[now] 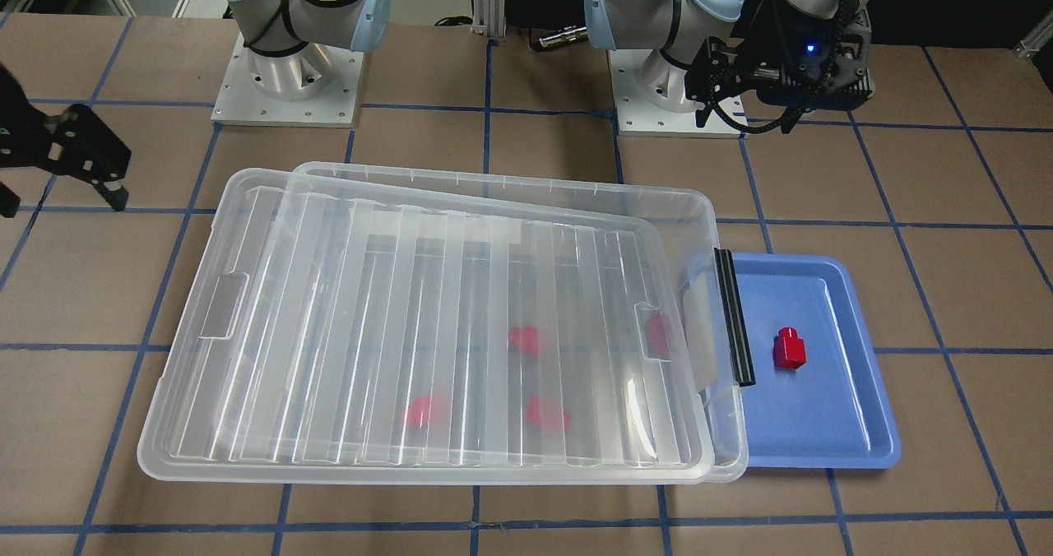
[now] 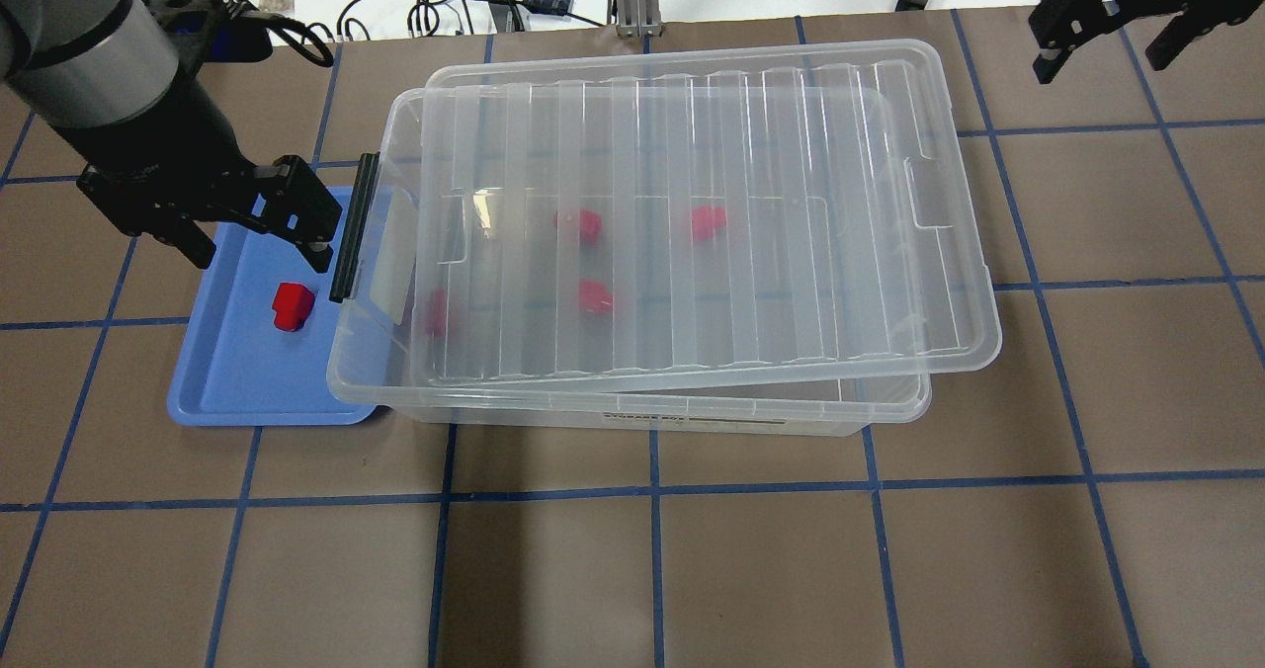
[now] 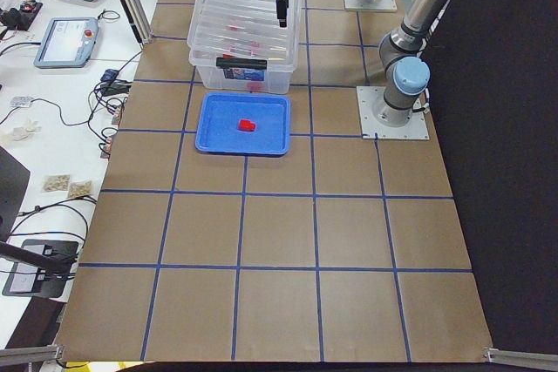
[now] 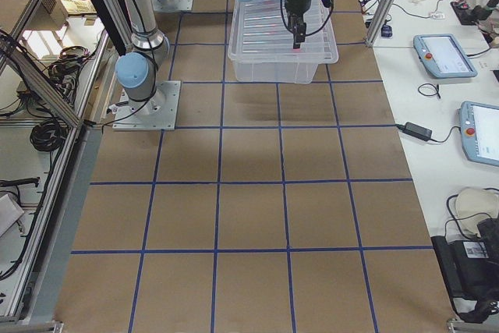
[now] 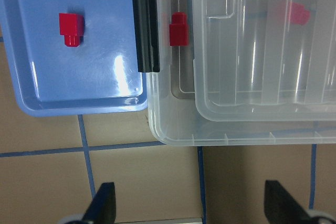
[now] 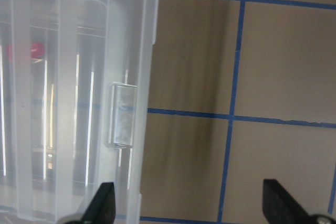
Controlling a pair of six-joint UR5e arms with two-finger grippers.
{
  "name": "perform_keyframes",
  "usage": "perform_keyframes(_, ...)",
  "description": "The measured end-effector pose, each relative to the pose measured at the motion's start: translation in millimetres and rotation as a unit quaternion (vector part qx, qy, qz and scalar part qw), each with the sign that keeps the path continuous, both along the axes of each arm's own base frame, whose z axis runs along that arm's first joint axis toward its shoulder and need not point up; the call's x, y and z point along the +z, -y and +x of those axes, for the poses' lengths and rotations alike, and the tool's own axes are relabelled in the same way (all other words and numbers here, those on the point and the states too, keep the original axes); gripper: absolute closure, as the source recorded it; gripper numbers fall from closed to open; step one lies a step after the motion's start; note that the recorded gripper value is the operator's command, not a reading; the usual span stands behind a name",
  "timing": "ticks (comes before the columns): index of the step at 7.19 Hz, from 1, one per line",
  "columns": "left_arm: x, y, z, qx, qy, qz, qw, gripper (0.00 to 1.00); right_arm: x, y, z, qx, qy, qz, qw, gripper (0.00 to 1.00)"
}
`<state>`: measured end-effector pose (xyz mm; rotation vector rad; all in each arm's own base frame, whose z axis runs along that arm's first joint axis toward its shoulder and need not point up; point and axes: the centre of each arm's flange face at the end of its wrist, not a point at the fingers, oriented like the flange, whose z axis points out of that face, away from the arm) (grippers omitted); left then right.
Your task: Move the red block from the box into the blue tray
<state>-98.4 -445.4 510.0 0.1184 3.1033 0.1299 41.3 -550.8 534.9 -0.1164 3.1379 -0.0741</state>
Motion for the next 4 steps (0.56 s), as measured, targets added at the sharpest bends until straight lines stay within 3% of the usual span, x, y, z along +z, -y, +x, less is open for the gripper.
perform_keyframes(2,2,0,2,0.0,0.009,-0.004,0.9999,0.0,1,-20,73,-0.006,-0.001,0.004,1.0,0.0)
perform_keyframes(4,2,3,4,0.004,0.009,-0.011,0.9999,0.0,-3,-35,89,-0.005,-0.002,0.007,1.0,0.0)
